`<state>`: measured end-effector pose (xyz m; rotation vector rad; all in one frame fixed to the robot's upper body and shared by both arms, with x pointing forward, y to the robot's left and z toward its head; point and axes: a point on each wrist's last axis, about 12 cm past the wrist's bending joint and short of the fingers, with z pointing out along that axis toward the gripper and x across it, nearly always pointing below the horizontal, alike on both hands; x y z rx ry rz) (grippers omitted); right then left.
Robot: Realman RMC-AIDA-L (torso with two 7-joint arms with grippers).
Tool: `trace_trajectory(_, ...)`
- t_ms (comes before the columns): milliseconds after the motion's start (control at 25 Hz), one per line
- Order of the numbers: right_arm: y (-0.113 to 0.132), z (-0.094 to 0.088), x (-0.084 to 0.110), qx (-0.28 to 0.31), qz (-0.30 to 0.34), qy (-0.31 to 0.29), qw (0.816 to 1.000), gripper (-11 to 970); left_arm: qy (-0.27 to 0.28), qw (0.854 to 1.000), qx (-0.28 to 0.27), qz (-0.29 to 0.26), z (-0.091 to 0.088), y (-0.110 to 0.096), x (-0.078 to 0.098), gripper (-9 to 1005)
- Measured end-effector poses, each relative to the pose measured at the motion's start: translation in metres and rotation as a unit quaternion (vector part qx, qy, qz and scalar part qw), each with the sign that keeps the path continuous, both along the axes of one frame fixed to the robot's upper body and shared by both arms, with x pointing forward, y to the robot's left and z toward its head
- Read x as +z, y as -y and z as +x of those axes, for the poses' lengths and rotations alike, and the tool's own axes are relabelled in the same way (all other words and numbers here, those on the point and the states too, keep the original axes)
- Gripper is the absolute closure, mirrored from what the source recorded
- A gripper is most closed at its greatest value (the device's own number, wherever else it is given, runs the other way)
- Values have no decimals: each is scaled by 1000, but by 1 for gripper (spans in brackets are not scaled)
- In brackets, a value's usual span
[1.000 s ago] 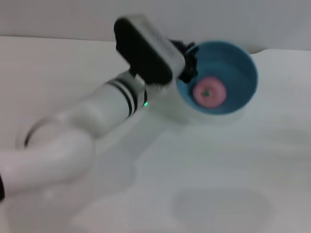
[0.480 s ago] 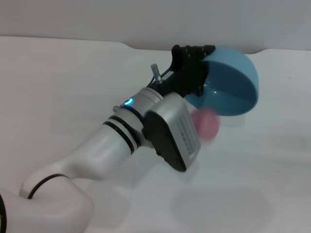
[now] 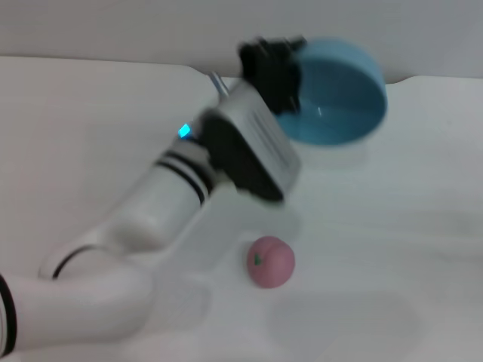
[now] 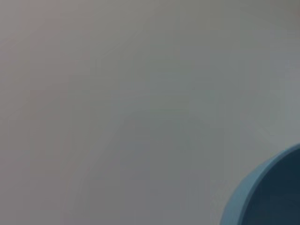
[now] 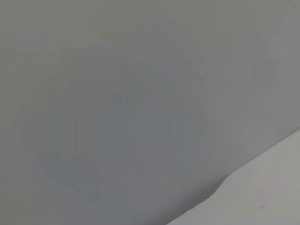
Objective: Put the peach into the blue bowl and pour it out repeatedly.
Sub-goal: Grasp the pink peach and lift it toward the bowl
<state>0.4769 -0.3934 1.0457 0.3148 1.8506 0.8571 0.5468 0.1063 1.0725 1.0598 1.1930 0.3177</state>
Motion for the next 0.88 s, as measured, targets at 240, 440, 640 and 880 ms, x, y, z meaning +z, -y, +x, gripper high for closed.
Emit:
trace_trajectory(240,-12,14,5,33,-6,12,999,431,-154,976,67,-136,44,-20,21,997)
trace_trajectory(440,-34,32,12,96,-27,30,995,431,-357,911,74,-192,84,-55,37,997)
trace_trajectory(640,-68,55,17,195,-71,21,978,431,-495,827,64,-259,94,-106,55,997)
trace_trajectory(880,-119,86,27,332,-149,11,931,430,-598,738,169,-263,82,-163,54,997)
